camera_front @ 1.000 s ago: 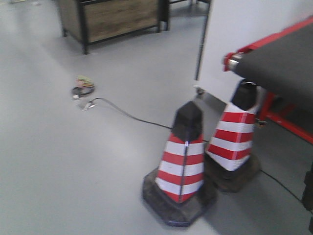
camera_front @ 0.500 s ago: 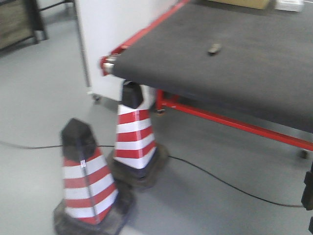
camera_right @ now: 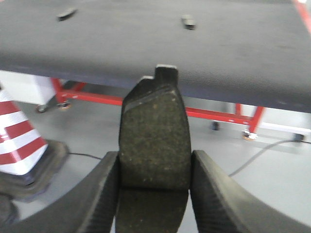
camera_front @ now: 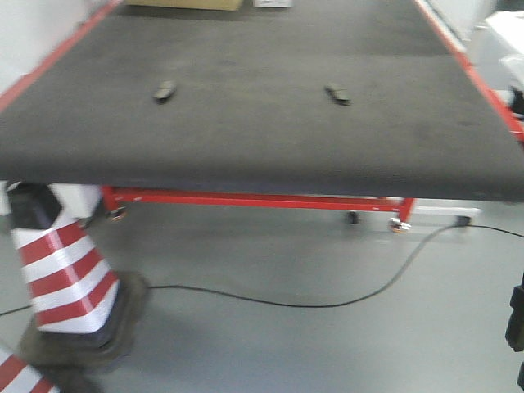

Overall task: Move and align brake pads A on conveyor
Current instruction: 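Turn the base toward the black conveyor belt, then drive up to the conveyor and stop facing the two placed pads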

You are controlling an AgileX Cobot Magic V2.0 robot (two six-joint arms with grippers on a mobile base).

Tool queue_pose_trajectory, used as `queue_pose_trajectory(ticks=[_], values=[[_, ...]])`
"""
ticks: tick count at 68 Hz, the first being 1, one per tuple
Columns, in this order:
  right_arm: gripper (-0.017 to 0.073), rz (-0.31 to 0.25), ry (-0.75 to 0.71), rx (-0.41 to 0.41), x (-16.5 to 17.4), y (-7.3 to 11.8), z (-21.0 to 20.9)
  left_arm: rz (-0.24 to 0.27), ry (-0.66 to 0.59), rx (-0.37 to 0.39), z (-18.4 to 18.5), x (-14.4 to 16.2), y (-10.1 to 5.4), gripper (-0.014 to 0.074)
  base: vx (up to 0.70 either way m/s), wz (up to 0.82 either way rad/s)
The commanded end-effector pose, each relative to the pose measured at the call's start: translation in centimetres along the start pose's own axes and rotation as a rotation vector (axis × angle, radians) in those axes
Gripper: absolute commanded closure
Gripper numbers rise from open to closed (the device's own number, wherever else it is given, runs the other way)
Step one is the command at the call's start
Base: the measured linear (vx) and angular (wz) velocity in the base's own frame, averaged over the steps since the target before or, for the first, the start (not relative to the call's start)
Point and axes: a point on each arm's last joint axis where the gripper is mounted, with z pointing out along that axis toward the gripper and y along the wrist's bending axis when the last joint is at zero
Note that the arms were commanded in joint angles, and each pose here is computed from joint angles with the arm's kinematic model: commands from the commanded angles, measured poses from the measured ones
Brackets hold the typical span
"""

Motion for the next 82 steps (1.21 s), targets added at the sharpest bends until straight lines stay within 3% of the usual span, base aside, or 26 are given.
queue_pose_trajectory(ticks=[1,44,82], values=[[0.0564,-0.005,-0.127,0.007,-1.86,-0.06,-0.44,0.009,-0.102,0.036,-0.23,-1.55,-0.43,0.0600,0.13,-0.54],[0.0564,-0.005,-0.127,0.007,-1.86,-0.06,-0.44,0.008,-0.102,0.037,-0.23,-1.54,-0.43,0.0600,0.11,-0.12],[0.0564,-0.005,-0.127,0.007,-1.86,-0.06,-0.44,0.008,-0.102,0.037,-0.23,-1.54,-0.43,0.0600,0.36,0.06]])
